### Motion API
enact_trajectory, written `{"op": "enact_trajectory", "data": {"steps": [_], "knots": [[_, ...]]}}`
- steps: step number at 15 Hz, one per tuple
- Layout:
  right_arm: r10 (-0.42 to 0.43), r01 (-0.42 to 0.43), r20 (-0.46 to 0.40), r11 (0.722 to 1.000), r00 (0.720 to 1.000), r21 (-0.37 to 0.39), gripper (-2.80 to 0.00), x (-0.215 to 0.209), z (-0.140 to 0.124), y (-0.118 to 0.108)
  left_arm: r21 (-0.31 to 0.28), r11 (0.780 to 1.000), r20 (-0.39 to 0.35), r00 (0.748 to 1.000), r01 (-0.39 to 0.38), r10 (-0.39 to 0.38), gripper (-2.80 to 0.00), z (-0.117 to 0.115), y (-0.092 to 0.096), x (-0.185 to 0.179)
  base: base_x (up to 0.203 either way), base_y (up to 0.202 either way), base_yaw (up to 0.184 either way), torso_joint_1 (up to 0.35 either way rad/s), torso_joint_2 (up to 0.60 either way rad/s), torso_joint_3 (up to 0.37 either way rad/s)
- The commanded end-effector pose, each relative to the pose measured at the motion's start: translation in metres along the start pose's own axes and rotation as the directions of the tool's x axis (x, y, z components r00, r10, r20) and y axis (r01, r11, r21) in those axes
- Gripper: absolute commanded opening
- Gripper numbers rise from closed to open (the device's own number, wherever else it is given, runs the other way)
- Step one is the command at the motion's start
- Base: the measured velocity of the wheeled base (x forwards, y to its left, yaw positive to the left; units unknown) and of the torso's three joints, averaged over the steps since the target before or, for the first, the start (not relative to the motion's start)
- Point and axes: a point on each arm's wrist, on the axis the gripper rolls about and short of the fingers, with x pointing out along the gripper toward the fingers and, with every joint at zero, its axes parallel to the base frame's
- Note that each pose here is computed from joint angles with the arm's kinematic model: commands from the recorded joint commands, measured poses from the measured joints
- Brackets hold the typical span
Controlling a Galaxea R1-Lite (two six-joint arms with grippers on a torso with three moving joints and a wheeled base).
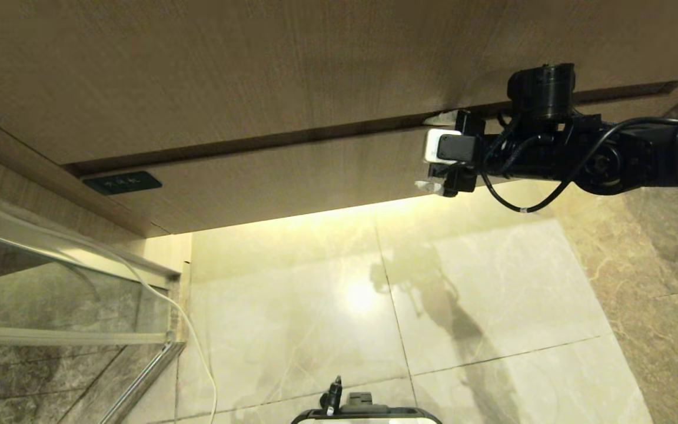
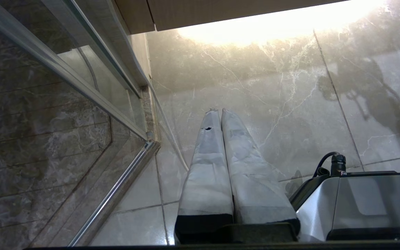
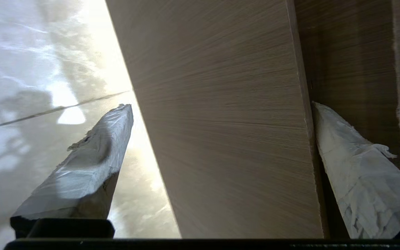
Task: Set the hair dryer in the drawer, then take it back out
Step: Take the hairdryer out
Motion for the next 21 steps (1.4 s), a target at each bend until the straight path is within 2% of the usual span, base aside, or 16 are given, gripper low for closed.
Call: {"op": "enact_trajectory", "data": {"steps": [1,8,10,11,13,16,18,21], "knots": [[0.054,-0.054,-0.023,0.998,0.998,0.030,0.00,0.001,-0.005,0.006,-0.001,1.000,0.001,1.000,0.000,0.000,-2.80,0.000,0.000,0.000,0.000,0.000,0.000,0.000,0.00,0.000],[0.088,-0.085,-0.049,0.994,0.995,0.069,0.00,-0.004,-0.007,0.010,0.000,1.000,-0.001,1.000,0.000,0.000,-2.80,0.000,0.000,0.000,0.000,0.000,0.000,0.000,0.00,0.000],[0.109,-0.102,-0.091,0.992,0.990,0.078,0.00,-0.009,-0.007,0.011,-0.001,1.000,-0.001,1.000,0.000,0.000,-2.80,0.000,0.000,0.000,0.000,0.000,0.000,0.000,0.00,0.000],[0.137,-0.125,-0.108,0.986,0.985,0.108,0.00,-0.011,-0.007,0.014,-0.001,1.000,0.000,1.000,0.000,0.000,-2.80,0.000,0.000,0.000,0.000,0.000,0.000,0.000,0.00,0.000],[0.238,-0.205,-0.129,0.952,0.963,0.227,0.00,-0.019,-0.008,0.025,0.000,1.000,-0.001,1.000,0.000,0.000,-2.80,0.000,0.000,0.000,0.000,0.000,0.000,0.000,0.00,0.000],[0.335,-0.275,-0.157,0.909,0.929,0.312,0.00,-0.048,-0.008,0.031,0.000,1.000,0.001,1.000,0.000,0.000,-2.80,0.000,0.000,0.000,0.000,0.000,0.000,0.000,0.00,0.000],[0.369,-0.293,-0.169,0.889,0.914,0.352,0.00,-0.069,-0.008,0.038,-0.001,1.000,-0.001,1.000,0.000,0.000,-2.80,0.000,0.000,0.000,0.000,0.000,0.000,0.000,0.00,0.000],[0.382,-0.281,-0.178,0.863,0.907,0.420,0.00,-0.096,-0.006,0.047,-0.001,1.000,-0.001,1.000,0.000,0.000,-2.80,0.000,0.000,0.000,0.000,0.000,0.000,0.000,0.00,0.000]]}}
